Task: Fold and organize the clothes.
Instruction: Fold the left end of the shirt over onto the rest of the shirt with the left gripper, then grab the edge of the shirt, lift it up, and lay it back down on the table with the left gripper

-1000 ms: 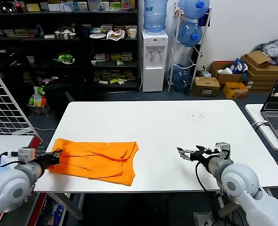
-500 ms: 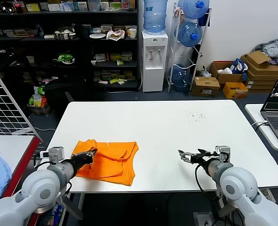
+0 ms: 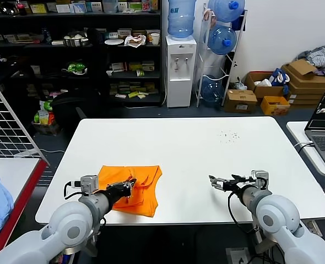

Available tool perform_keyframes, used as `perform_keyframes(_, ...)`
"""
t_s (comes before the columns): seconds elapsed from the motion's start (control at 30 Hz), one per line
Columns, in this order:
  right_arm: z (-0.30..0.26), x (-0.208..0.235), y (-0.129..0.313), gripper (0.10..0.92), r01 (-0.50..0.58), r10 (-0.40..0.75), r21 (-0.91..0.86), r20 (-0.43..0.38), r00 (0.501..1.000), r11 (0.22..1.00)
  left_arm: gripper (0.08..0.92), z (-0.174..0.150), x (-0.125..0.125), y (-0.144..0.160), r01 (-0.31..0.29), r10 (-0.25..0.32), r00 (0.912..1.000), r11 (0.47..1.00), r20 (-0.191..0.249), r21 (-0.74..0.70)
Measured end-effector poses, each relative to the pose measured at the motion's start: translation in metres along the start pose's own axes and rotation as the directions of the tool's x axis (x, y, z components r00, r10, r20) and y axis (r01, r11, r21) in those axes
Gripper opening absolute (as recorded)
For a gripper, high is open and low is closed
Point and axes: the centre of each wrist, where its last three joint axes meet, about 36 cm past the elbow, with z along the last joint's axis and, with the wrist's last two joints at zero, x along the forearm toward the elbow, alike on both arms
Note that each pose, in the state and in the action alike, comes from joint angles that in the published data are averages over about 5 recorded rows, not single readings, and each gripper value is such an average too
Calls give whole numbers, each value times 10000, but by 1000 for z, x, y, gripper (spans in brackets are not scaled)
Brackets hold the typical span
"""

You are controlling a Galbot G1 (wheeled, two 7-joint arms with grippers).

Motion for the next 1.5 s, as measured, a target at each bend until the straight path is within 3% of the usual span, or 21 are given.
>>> perform_keyframes(0.27,1,0,-2,921,-60,60,-9,-24,10000,10000,148,-2,-13,-8,-183,183,9998,9998,-50,36)
perform_keyframes(0.73,-1,-4,-2,921,-19,19,-21,-32,10000,10000,550,-9,-13,-10,-369,369,9993,9989,-9,298)
perform_keyframes(0.9,0,-6,-1,921,74,-74,-30,-21,10000,10000,688,-15,-7,17,65,-68,9998,9999,193,152)
perform_keyframes(1.13,2,-8,1,921,155,-155,-74,-37,9999,9999,883,-24,-1,83,566,-533,9973,9961,502,-675)
perform_keyframes(1.3,3,-7,1,921,138,-138,-85,-46,9999,9999,919,-27,-3,123,431,-383,9983,9922,430,-1168)
perform_keyframes(1.5,4,-5,-2,921,82,-83,-98,-58,9999,9999,921,-21,-8,157,240,-245,9997,9896,-17,-1419)
